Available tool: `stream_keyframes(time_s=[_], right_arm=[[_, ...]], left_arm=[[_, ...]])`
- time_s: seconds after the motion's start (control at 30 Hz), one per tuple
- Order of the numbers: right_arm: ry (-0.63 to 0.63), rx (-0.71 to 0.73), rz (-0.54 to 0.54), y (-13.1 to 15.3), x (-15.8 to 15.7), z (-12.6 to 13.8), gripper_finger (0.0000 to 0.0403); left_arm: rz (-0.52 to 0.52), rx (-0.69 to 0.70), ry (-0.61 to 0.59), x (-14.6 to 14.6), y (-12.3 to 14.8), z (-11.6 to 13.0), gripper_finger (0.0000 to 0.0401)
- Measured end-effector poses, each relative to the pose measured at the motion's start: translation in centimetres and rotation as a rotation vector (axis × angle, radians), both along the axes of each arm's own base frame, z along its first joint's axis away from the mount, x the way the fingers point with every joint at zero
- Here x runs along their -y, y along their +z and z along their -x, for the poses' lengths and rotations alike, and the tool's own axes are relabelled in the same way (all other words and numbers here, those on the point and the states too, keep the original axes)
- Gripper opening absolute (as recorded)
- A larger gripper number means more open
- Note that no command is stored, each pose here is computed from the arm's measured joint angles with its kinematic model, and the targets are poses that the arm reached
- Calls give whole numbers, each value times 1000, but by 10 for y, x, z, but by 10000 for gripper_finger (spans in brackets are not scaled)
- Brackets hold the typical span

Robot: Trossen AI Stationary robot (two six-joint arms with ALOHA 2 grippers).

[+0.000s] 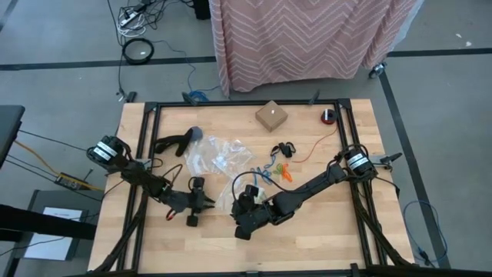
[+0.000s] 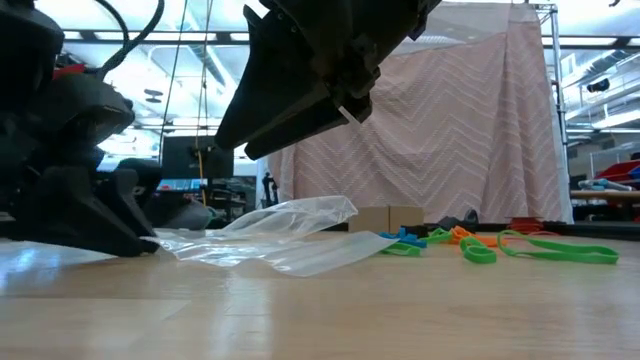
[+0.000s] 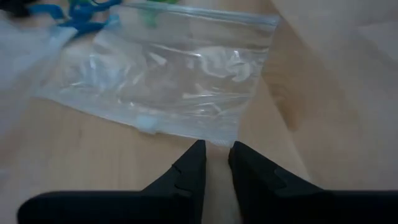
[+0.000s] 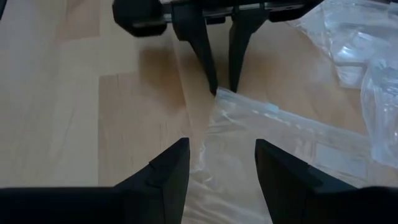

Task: Sort rubber bands
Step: Open the transparent zip bag

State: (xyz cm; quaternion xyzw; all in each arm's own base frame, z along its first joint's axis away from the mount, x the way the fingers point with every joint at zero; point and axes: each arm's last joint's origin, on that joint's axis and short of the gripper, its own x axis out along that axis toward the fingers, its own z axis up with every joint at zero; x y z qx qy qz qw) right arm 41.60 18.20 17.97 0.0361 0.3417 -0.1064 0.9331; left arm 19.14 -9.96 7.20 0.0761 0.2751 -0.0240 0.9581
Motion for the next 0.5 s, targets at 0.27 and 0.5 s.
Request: stream_keyframes(time_s=[0.27,0.5], right_arm=[[-8,11,-30,0,-7,3,166],[-16,20,-48,1,-9,3,165]], left_arm=[[-99,19,29,-2,0,-1,83],[-136,29,33,-3,1,-1,83]])
